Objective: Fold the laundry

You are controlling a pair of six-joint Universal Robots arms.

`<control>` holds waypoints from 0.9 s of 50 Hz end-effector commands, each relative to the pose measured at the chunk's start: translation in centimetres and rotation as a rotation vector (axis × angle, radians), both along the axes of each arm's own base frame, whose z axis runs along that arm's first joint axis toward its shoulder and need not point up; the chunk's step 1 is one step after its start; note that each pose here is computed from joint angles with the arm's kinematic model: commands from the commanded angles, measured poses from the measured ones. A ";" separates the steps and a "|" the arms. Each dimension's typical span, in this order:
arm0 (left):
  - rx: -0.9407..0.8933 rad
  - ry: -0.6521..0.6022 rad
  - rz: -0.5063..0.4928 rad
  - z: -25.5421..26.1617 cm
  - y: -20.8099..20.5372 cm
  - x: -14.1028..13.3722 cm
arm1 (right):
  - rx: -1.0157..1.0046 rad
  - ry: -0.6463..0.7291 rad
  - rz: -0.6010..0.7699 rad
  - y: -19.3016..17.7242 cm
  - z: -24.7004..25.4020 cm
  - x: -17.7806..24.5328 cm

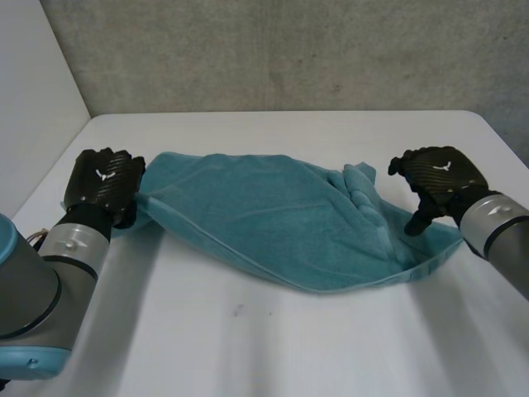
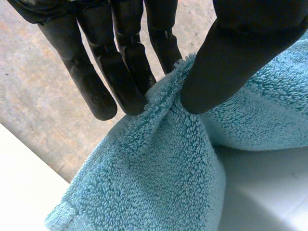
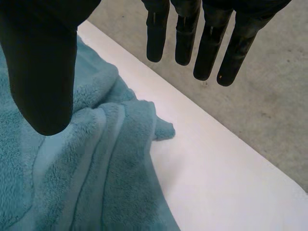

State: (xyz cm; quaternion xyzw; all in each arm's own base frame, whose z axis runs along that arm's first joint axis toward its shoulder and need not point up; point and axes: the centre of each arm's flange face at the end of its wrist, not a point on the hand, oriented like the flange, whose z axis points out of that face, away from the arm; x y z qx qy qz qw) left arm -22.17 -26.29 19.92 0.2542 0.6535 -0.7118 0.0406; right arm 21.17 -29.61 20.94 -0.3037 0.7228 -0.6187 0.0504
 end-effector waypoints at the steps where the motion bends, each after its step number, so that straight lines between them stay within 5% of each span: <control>1: 0.000 0.001 0.009 0.2 -0.2 0.3 | 0.065 0.113 0.014 -0.5 0.1 -1.9; 16: 0.011 0.000 0.018 -0.2 -0.4 0.5 | 0.120 0.356 0.120 -3.2 -6.0 -5.6; 38: 0.042 -0.014 0.032 -1.4 -1.3 0.9 | 0.044 0.334 0.094 -6.5 -8.3 -7.0; 45: 0.115 -0.037 0.044 -3.8 -2.9 1.7 | 0.033 0.184 -0.026 -7.5 -5.1 -8.4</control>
